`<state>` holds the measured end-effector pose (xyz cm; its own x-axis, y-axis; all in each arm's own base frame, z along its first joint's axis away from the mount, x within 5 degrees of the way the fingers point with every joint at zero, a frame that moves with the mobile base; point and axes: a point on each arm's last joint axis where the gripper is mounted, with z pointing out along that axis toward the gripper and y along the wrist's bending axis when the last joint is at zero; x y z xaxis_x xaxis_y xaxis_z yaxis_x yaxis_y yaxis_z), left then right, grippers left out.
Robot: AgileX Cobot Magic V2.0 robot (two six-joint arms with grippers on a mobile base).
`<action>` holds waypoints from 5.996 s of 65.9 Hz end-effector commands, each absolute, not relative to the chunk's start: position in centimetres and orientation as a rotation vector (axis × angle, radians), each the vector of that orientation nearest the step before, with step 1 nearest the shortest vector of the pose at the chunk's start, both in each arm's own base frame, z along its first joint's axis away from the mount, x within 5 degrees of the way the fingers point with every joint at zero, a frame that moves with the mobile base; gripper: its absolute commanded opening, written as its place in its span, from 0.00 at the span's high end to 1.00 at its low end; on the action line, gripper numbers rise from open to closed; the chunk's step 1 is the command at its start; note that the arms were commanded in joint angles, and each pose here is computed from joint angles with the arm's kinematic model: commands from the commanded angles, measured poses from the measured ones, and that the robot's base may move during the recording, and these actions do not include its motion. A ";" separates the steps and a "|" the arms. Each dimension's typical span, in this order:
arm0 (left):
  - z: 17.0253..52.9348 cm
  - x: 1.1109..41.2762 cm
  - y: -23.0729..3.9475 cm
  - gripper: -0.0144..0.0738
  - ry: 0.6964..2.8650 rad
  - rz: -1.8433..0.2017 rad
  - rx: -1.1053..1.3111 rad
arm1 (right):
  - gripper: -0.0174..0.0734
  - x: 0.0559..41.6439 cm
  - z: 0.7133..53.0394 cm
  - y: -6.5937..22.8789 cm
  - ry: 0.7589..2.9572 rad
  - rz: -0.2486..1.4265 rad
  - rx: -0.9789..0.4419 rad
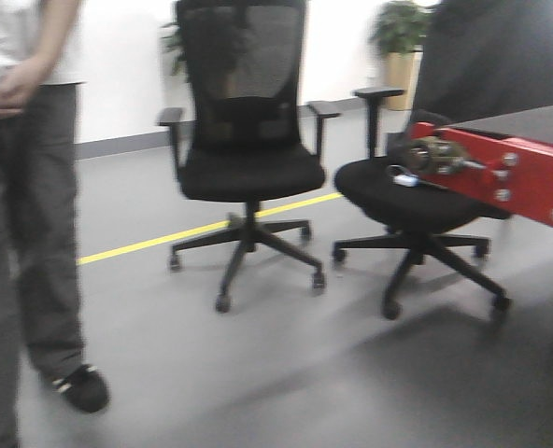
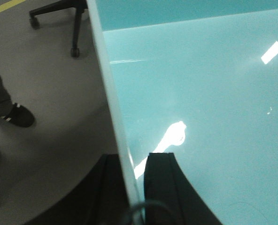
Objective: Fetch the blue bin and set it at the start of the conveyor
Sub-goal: 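Hold the bin in both grippers while driving toward the red conveyor, then hold the bin above the conveyor belt while approaching its near end, then lower the light-blue bin onto the grey belt with both grippers, then open both grippers and raise them away from the bin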
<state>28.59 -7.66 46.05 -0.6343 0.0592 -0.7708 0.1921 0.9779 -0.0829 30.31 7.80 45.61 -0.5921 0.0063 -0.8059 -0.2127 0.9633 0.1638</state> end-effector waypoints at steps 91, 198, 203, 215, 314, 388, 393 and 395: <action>46.9 28.2 -7.3 0.96 2.199 -0.157 0.194 | 0.97 30.0 46.6 7.2 2.131 0.252 -0.160; 46.9 28.2 -7.3 0.96 2.199 -0.157 0.194 | 0.97 30.0 46.6 7.2 2.131 0.252 -0.160; 46.9 28.2 -7.3 0.96 2.199 -0.157 0.194 | 0.97 30.0 46.6 7.2 2.131 0.252 -0.160; 46.9 28.2 -7.3 0.96 2.199 -0.157 0.194 | 0.97 30.0 46.6 7.2 2.131 0.252 -0.160; 31.9 38.6 -10.3 0.96 2.551 -0.123 0.235 | 0.97 38.1 30.0 8.0 2.562 0.083 -0.199; 39.0 32.2 -7.3 0.87 2.359 -0.040 0.229 | 0.99 31.0 38.5 0.4 2.352 0.040 0.098; 38.6 31.6 -6.2 0.96 2.339 -0.034 0.190 | 0.99 29.9 37.8 0.0 2.337 0.030 0.108; 38.4 31.3 -5.8 0.96 2.334 -0.034 0.169 | 0.99 29.5 37.4 -0.1 2.338 0.028 0.114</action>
<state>32.13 -7.09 38.23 -0.7176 0.1457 -0.6811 0.1700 0.9849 0.0315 30.67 0.40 37.81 -0.7132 0.0895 -0.6953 0.0610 0.9960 0.0656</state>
